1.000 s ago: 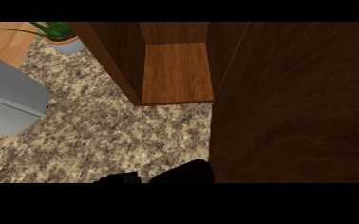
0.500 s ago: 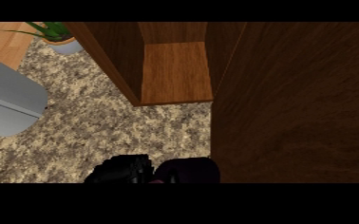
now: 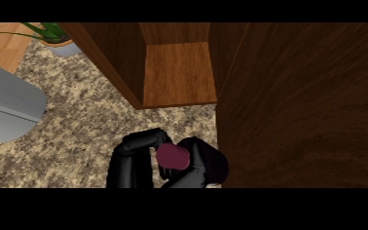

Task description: Pick up the wine, place it into the cabinet and close the cabinet

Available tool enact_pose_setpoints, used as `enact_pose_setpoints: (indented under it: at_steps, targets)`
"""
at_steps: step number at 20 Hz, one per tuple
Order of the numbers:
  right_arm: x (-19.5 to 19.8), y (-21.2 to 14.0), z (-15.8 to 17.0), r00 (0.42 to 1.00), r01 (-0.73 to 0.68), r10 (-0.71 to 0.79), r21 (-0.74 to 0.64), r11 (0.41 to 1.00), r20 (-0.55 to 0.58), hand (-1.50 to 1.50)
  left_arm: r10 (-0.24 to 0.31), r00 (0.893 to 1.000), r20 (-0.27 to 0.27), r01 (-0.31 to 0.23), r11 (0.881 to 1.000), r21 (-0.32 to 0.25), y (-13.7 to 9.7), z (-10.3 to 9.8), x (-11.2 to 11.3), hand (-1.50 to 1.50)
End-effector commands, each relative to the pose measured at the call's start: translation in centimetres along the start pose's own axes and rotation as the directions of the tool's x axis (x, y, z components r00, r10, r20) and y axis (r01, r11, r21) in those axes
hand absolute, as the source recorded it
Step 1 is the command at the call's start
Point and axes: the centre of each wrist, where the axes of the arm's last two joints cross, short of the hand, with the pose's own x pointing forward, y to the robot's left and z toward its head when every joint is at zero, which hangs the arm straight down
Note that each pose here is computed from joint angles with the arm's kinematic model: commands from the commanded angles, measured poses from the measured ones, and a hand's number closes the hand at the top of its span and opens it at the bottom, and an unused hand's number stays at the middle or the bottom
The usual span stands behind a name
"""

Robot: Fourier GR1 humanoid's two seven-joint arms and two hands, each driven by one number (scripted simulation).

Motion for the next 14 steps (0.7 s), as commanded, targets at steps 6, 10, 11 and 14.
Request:
enact_pose_setpoints:
  at_steps: [6,10,11,14]
  targets:
    - [1.0,-0.9,0.7,1.000,-0.008,0.008,0.007,1.000,0.020,-1.50,-0.120,0.993,-0.003,0.120,0.992,0.046,-1.1,-3.2,-2.2,1.50]
    - [0.6,0.1,0.5,1.000,-0.001,0.001,0.018,1.000,0.025,-1.50,-0.170,0.985,-0.029,0.172,0.983,0.071,-2.0,-3.5,-4.4,1.50]
    - [0.8,-0.9,0.3,0.999,-0.010,0.010,-0.002,1.000,0.030,-1.50,-0.158,0.987,-0.025,0.159,0.986,0.049,-2.5,-2.4,-4.7,1.50]
    - [0.6,-1.2,0.4,1.000,0.004,-0.004,0.004,1.000,0.021,-1.50,-0.184,0.982,-0.039,0.186,0.981,0.049,-2.6,-2.0,-5.8,1.50]
